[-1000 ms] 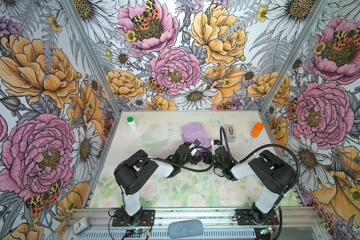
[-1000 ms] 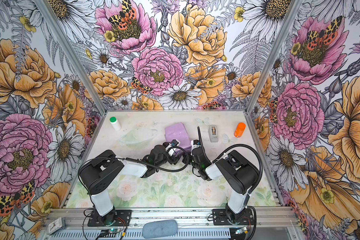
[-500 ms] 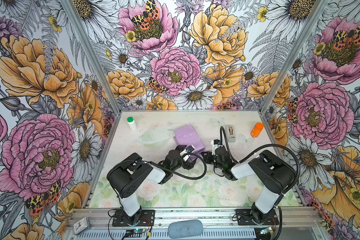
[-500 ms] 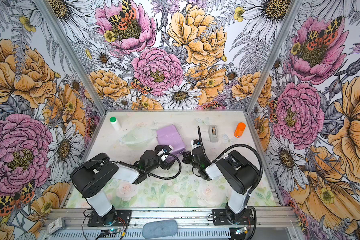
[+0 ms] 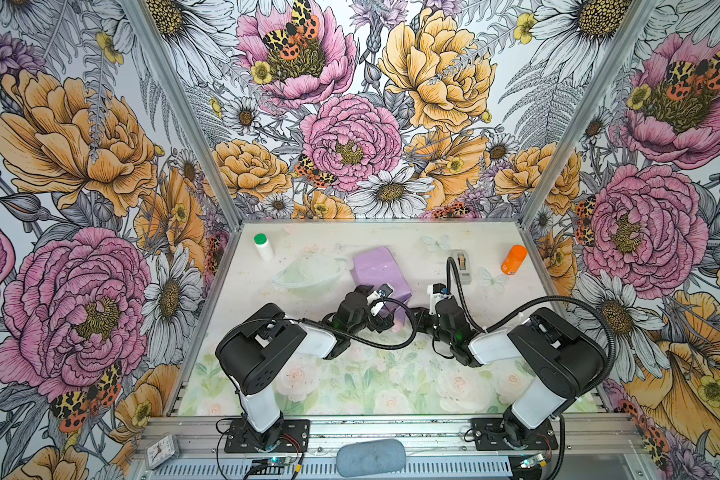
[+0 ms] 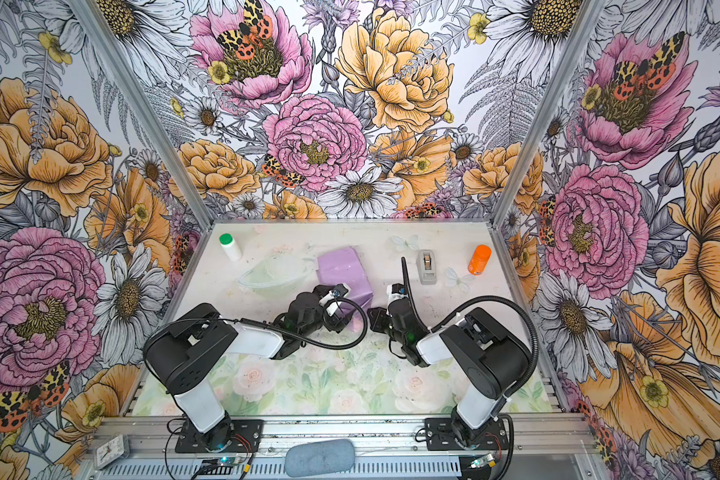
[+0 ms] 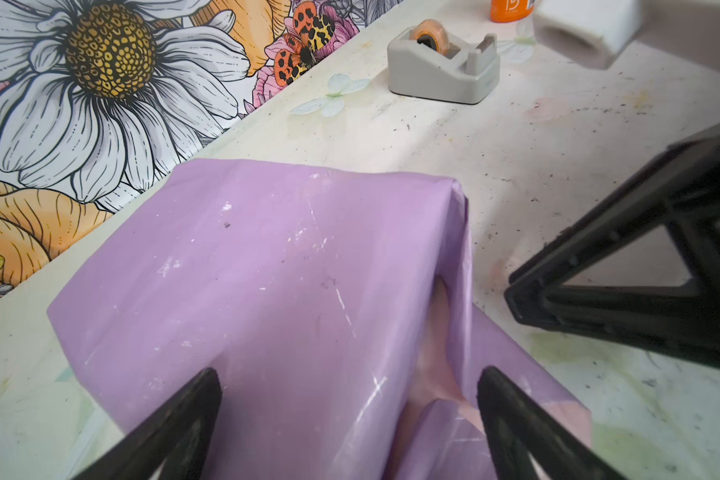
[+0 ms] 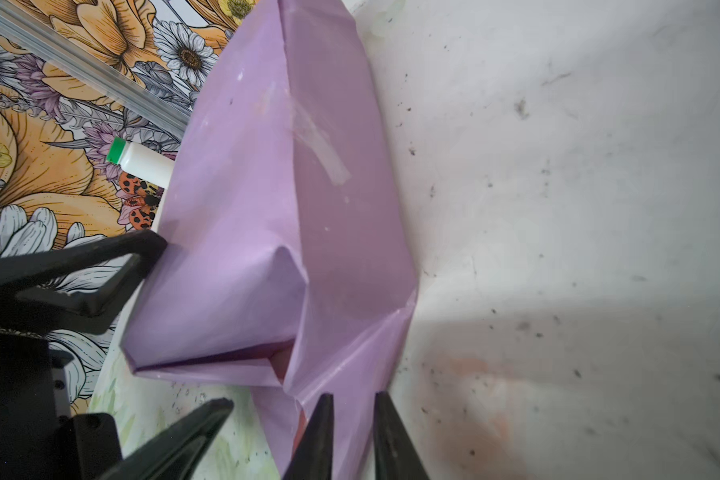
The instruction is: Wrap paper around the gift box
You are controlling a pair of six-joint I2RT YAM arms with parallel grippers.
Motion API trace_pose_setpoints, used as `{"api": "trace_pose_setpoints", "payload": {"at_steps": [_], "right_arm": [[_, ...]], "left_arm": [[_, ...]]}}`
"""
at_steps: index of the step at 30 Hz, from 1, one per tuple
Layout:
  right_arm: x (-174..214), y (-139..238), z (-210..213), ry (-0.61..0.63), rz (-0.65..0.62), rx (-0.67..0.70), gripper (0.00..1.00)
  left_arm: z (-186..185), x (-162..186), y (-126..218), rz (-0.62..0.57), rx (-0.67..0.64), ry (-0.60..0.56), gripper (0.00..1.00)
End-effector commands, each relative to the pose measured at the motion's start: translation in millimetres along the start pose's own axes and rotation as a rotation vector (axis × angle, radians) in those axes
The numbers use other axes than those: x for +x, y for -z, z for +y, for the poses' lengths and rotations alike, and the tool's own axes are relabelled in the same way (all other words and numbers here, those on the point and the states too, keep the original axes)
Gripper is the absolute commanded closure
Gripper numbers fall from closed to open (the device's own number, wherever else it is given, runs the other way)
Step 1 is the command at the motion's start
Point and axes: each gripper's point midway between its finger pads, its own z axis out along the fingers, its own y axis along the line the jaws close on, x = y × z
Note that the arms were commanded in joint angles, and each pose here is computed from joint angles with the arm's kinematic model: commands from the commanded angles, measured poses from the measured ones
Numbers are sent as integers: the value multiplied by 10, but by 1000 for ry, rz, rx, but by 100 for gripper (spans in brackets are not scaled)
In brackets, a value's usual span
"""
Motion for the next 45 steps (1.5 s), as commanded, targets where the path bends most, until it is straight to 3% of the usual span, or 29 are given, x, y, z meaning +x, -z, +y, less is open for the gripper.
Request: {"api": "trace_pose_setpoints", "payload": {"at_steps": [1, 9, 15, 26, 35, 45], "right_arm": [[79, 102, -84, -44, 25, 40, 76], [385, 140, 29, -272, 214, 30, 64], [365, -8, 99, -324, 247, 27, 63], [331, -141, 164, -370, 255, 6, 76], [160, -134, 253, -373, 208, -26, 98], [-29, -119, 403, -370, 180, -69, 100]], "left_arm": [[33, 25, 13, 23, -9, 1, 3], [-10, -27, -24, 7, 21, 35, 3], [-39, -75, -36, -4, 32, 33, 3], [-80, -121, -10, -22, 53, 32, 3], [-43, -320, 113, -104, 45, 1, 1], [-36, -446, 362, -168, 45, -147, 1]]}}
